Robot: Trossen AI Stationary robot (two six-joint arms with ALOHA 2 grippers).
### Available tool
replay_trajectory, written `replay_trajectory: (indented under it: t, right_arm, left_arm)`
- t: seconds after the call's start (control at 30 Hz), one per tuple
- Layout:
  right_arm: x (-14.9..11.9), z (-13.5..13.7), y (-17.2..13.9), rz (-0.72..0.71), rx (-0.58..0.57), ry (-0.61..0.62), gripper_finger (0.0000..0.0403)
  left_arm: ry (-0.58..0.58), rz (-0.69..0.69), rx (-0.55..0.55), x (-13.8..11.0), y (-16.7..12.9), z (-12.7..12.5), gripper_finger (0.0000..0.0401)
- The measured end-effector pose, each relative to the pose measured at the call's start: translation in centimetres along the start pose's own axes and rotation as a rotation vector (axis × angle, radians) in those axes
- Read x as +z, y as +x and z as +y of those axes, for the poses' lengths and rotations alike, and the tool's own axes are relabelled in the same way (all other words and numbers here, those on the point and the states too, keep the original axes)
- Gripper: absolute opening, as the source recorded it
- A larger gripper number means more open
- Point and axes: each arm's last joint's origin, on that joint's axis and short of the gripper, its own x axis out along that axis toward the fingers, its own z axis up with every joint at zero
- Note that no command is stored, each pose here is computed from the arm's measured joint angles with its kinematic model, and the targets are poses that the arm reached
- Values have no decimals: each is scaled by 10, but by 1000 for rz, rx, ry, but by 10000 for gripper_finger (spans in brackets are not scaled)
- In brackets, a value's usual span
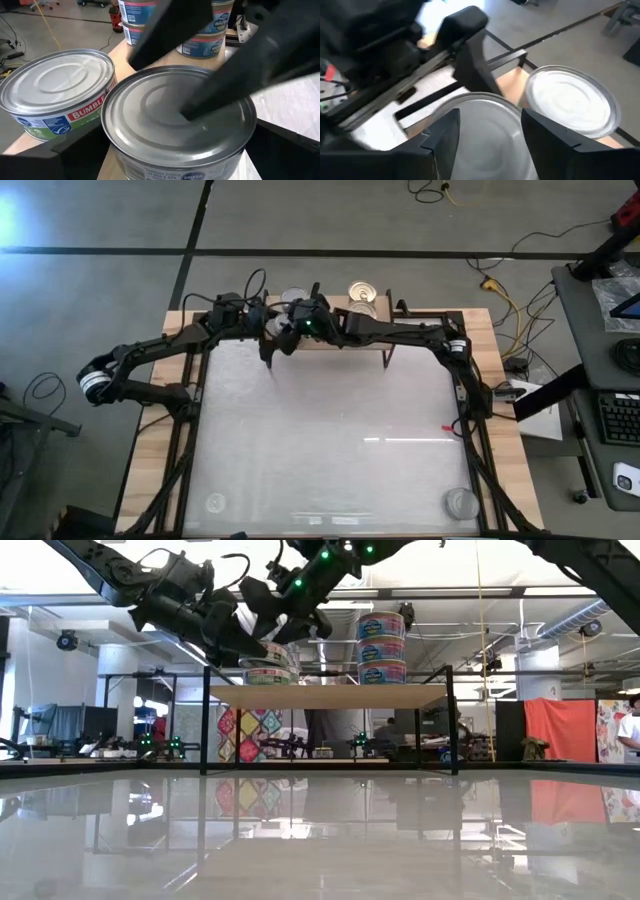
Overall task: Stack canned seafood by type on shelf
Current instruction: Stack the green tuna can on top of the green tuna can on the shelf
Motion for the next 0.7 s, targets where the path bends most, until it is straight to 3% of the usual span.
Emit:
replay_trajectory:
  t: [0.43, 0.7]
  right_arm:
    - [-9, -6, 4, 71, 9, -73, 199]
    - [-12, -6, 3, 103, 10, -118, 201]
  left_arm:
    - [-14, 31, -14, -3, 19, 7, 399]
    - [9, 79, -22, 7, 14, 7, 399]
